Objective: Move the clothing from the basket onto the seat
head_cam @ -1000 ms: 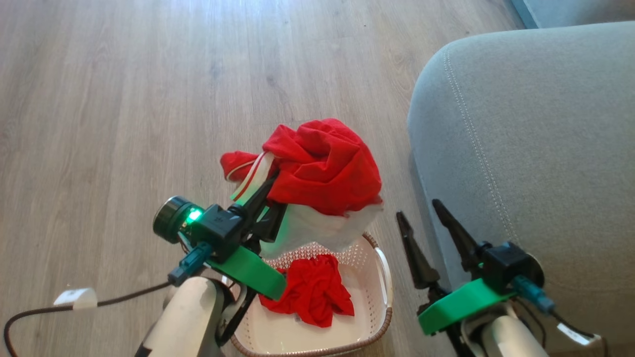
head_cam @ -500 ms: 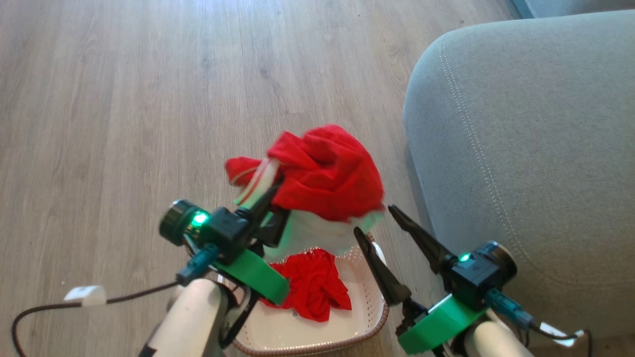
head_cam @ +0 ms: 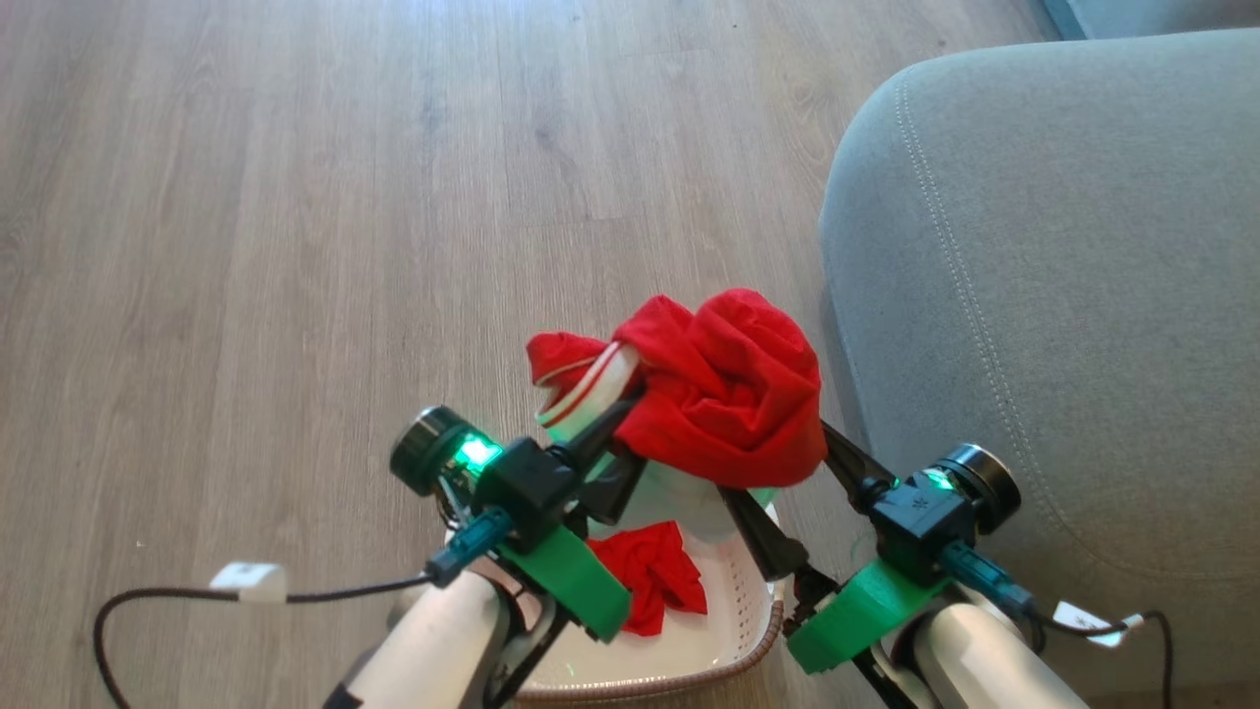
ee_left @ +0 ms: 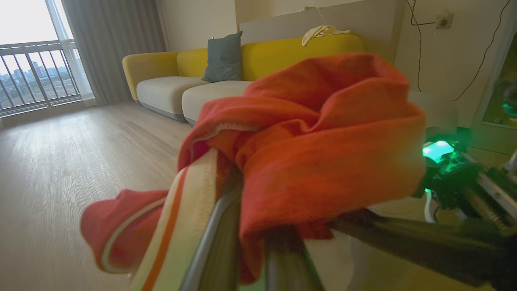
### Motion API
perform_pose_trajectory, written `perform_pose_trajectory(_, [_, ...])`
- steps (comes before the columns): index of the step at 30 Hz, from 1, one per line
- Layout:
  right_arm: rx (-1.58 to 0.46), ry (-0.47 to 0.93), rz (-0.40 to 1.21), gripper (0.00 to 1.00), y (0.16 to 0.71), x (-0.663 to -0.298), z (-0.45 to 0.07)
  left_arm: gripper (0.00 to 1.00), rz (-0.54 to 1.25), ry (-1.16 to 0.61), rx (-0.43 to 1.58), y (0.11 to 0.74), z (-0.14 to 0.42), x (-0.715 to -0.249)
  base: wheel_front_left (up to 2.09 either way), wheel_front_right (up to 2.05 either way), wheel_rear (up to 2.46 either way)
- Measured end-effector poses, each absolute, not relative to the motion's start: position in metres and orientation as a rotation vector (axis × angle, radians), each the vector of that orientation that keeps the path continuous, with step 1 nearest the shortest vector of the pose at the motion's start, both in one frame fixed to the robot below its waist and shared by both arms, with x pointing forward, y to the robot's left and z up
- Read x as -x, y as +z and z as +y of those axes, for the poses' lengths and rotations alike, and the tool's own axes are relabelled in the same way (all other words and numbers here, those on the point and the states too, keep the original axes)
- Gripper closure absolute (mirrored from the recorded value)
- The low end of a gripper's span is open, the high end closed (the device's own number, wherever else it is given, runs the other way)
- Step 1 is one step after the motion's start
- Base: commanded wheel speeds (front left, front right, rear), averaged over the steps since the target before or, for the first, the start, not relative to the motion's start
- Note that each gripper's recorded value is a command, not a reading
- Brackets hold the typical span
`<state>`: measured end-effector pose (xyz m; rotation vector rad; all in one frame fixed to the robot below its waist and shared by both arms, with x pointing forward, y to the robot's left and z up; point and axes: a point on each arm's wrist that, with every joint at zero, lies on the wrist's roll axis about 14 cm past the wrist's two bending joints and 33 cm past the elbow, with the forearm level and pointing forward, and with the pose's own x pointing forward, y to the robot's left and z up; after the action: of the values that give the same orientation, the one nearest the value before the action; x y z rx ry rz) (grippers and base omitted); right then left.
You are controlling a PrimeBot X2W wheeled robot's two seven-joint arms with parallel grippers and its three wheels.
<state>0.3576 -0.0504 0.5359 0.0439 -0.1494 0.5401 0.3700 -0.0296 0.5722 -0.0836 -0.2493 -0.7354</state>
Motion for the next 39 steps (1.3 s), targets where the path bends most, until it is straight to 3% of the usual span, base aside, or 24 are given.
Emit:
perform_pose_trajectory(12, [-0.038,0.575,-0.13,0.0,0.53,-0.36,-0.037,1.0,-0.204,-0.798,0.071,0.559,-0.043,-0.356,0.0,0.0,0.0])
perform_pose_trajectory(13, [-0.045,0.573,-0.128,0.07,0.53,-0.361,-0.037,1.0,-0.204,-0.797,0.069,0.559,-0.043,-0.356,0.0,0.0,0.0])
perform_pose_trajectory(14, [-0.066,0.566,-0.121,0.8,0.53,-0.361,-0.036,1.0,-0.203,-0.797,0.066,0.559,-0.042,-0.355,0.0,0.0,0.0])
perform_pose_trajectory(15, [-0.083,0.562,-0.115,1.0,0.529,-0.362,-0.036,1.0,-0.202,-0.798,0.068,0.559,-0.042,-0.354,0.0,0.0,0.0])
perform_pose_trajectory(27, [-0.108,0.546,-0.13,1.0,0.535,-0.364,-0.035,1.0,-0.204,-0.803,0.065,0.559,-0.042,-0.35,0.0,0.0,0.0])
perform_pose_trajectory(28, [-0.111,0.541,-0.133,1.0,0.536,-0.365,-0.036,0.89,-0.206,-0.801,0.067,0.56,-0.042,-0.35,0.0,0.0,0.0])
perform_pose_trajectory(30, [-0.115,0.532,-0.141,1.0,0.538,-0.366,-0.038,0.5,-0.215,-0.801,0.07,0.563,-0.042,-0.35,0.0,0.0,0.0])
perform_pose_trajectory(31, [-0.117,0.526,-0.145,1.0,0.54,-0.367,-0.04,0.16,-0.211,-0.801,0.073,0.562,-0.042,-0.35,0.0,0.0,0.0])
perform_pose_trajectory(32, [-0.118,0.52,-0.147,1.0,0.54,-0.368,-0.042,0.0,-0.208,-0.8,0.072,0.561,-0.042,-0.35,0.0,0.0,0.0])
perform_pose_trajectory(39, [-0.13,0.431,-0.184,1.0,0.551,-0.379,-0.068,0.0,-0.21,-0.765,0.078,0.562,-0.034,-0.356,0.0,0.0,0.0])
